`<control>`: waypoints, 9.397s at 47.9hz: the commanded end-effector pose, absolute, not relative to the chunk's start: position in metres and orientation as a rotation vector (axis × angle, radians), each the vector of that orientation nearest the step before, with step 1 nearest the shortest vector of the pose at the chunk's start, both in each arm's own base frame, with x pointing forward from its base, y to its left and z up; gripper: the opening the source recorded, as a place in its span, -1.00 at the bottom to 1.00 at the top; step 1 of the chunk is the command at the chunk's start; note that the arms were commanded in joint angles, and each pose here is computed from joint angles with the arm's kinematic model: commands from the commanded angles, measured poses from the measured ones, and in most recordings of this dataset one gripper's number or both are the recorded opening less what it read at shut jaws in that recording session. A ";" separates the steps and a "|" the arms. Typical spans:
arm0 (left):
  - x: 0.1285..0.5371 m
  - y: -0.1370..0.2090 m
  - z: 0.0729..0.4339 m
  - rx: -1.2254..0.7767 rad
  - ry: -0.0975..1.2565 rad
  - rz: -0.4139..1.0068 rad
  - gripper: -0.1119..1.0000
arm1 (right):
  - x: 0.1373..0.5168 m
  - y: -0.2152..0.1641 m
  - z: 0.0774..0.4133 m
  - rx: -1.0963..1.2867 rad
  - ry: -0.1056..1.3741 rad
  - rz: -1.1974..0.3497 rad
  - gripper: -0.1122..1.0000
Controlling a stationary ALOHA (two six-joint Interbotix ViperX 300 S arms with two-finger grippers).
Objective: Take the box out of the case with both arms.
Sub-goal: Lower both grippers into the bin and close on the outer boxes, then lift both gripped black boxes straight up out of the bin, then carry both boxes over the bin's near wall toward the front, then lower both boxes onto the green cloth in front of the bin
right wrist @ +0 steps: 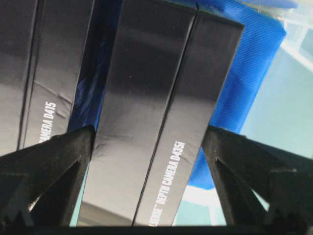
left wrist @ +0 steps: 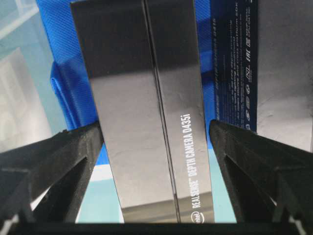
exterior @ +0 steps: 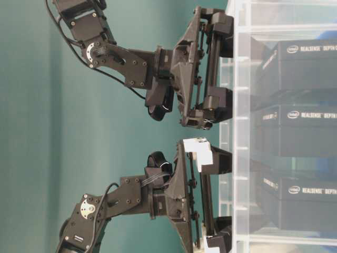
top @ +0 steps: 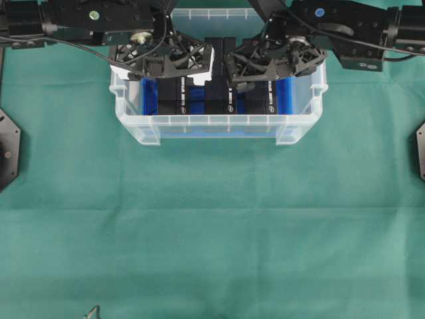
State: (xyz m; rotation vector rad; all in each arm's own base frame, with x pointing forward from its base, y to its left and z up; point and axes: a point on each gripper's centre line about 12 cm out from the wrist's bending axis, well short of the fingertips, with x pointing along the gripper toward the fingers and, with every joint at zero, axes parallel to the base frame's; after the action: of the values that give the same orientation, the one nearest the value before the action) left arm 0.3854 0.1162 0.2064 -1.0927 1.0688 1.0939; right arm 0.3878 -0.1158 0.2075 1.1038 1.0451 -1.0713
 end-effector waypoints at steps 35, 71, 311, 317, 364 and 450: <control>0.376 0.113 0.217 -1.076 1.101 1.099 0.34 | 0.381 -0.119 0.217 1.136 1.025 -1.136 0.42; 0.375 0.112 0.229 -1.088 1.083 1.097 0.34 | 0.384 -0.120 0.228 1.143 1.004 -1.129 0.42; 0.370 -0.040 0.437 -1.195 1.052 1.012 0.34 | 0.360 0.019 0.439 1.086 0.969 -1.093 0.42; 0.368 -0.060 0.435 -1.218 1.052 1.021 0.34 | 0.358 0.038 0.439 1.100 0.971 -1.088 0.42; 0.360 -0.110 0.431 -1.213 1.084 0.990 0.34 | 0.347 0.097 0.437 1.162 0.939 -1.112 0.42; 0.366 -0.117 0.334 -1.174 1.089 1.046 0.34 | 0.379 0.112 0.341 1.099 1.027 -1.183 0.42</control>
State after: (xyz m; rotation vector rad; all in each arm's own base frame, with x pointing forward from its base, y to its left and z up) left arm 0.3743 -0.1175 0.3238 -1.1288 1.1312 1.0875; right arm 0.3816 0.1098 0.3404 1.0764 1.0329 -1.2152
